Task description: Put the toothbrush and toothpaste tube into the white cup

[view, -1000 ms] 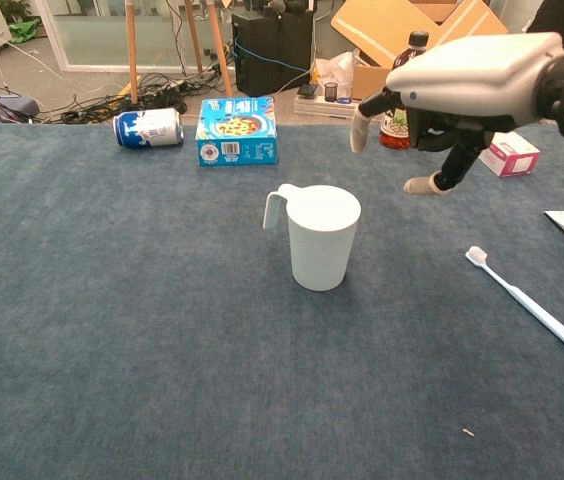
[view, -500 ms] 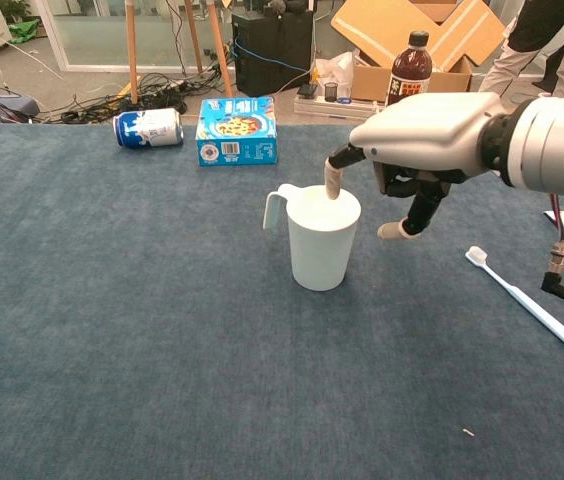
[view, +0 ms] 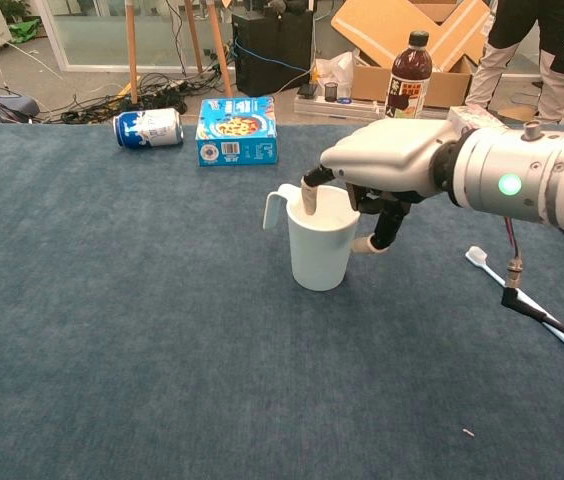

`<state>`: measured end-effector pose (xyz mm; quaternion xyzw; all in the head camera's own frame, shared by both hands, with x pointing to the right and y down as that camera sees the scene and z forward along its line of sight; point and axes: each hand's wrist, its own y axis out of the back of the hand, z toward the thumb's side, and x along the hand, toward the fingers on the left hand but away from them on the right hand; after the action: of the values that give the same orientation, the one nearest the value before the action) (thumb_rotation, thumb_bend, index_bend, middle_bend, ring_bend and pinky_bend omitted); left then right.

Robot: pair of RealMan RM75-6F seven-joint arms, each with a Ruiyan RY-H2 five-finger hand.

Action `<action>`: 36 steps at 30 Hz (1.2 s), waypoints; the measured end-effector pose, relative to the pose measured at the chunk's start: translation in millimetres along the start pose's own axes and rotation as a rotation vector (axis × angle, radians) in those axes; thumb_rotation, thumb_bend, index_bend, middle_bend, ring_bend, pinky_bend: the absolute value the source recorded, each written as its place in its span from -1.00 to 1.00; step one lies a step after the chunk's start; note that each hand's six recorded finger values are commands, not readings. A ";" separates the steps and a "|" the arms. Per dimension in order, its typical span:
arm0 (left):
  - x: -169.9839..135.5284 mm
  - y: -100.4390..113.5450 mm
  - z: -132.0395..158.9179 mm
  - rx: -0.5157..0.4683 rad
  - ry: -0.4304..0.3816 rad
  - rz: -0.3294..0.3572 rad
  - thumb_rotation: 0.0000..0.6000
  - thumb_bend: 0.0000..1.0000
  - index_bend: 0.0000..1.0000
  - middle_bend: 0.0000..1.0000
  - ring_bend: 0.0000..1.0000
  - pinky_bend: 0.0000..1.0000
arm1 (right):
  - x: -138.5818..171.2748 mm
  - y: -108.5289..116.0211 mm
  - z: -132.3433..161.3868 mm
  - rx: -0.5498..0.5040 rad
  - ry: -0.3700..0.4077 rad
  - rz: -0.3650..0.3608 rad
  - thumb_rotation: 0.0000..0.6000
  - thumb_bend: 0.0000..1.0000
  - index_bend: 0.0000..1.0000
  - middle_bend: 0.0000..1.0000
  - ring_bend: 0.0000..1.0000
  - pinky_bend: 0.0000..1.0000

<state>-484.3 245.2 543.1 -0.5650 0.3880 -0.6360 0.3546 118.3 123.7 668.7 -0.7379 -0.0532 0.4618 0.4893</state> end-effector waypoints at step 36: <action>-1.7 4.4 -1.6 -0.007 0.002 0.009 1.00 -1.00 0.32 0.09 -0.13 -0.18 | -10.7 -6.8 -1.6 0.014 -0.019 0.004 1.00 -0.27 0.22 1.00 1.00 1.00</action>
<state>-485.6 244.9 538.3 -0.5639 0.3933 -0.6337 0.3548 115.9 120.4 680.8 -0.7302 -0.0534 0.4702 0.4929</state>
